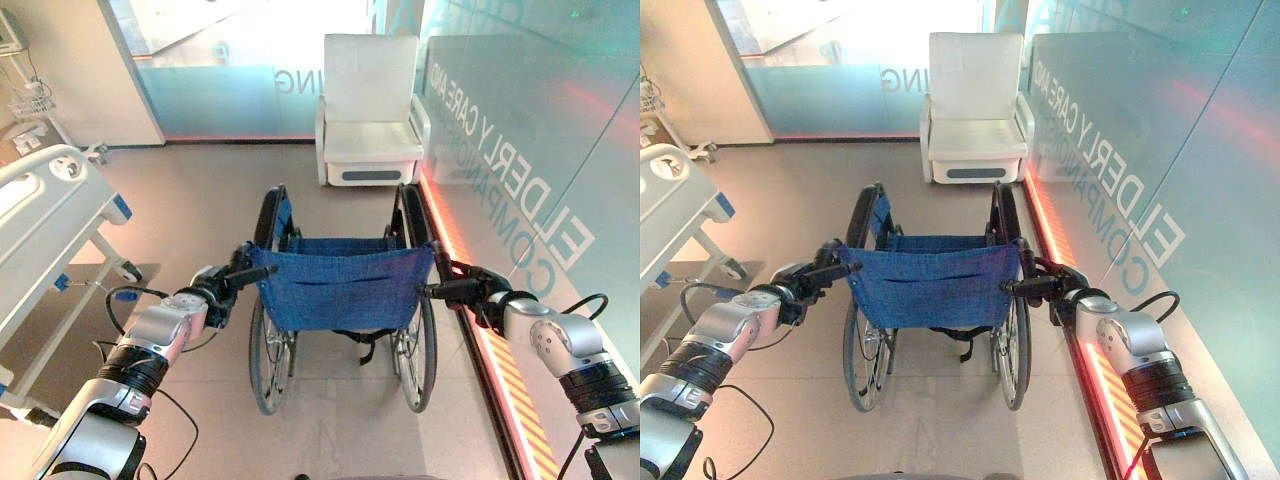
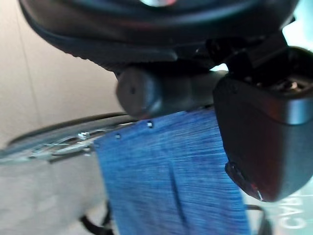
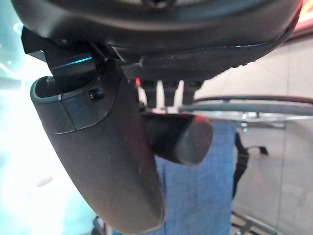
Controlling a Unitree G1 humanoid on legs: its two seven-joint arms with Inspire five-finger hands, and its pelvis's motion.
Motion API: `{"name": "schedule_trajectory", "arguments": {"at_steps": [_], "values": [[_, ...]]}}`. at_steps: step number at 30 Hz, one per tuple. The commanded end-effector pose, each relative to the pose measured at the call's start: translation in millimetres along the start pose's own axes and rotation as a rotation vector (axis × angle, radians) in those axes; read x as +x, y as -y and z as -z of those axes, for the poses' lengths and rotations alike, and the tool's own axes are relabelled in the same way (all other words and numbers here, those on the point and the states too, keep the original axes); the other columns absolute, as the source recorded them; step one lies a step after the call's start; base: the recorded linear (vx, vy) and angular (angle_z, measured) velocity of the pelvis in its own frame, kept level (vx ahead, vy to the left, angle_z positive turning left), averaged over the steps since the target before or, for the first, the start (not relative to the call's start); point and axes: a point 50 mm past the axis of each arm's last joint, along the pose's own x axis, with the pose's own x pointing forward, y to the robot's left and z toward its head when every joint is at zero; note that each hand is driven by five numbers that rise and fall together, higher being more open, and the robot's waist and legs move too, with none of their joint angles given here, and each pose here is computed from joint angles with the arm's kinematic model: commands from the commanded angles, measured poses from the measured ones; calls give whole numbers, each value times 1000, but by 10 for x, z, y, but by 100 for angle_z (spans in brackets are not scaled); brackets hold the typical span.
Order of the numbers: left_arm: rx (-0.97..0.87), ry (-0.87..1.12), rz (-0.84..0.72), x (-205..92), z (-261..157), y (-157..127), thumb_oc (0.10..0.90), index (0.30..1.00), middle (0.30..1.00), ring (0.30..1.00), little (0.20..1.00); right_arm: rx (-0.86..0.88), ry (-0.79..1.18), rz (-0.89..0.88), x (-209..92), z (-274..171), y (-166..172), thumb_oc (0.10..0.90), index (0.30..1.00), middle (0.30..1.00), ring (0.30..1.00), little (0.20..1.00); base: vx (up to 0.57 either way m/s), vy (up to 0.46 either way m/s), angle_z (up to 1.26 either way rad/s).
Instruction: Push the wheelchair next to the bed
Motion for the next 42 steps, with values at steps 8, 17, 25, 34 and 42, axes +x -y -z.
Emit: {"name": "schedule_trajectory", "arguments": {"at_steps": [8, 17, 25, 34, 42], "values": [[-1, 710, 290, -509, -1390, 295, 400, 300, 300, 300, 300, 22, 193, -712, -228, -583, -843, 400, 300, 300, 300, 300, 0, 0, 0], [40, 684, 436, -531, -1450, 373, 400, 300, 300, 300, 300, 27, 187, -741, -160, -651, -746, 400, 300, 300, 300, 300, 21, 13, -1], [43, 576, 476, -460, -1447, 293, 400, 300, 300, 300, 300, 53, 225, -748, -186, -827, -773, 400, 300, 300, 300, 300, 5, 6, 1], [21, 490, 560, -395, -1398, 344, 400, 300, 300, 300, 300, 153, 236, -752, -165, -925, -844, 400, 300, 300, 300, 300, 2, 1, -1], [-72, 434, 547, -333, -1301, 389, 400, 300, 300, 300, 300, 170, 226, -794, -160, -884, -958, 400, 300, 300, 300, 300, 4, 1, 0]]}}
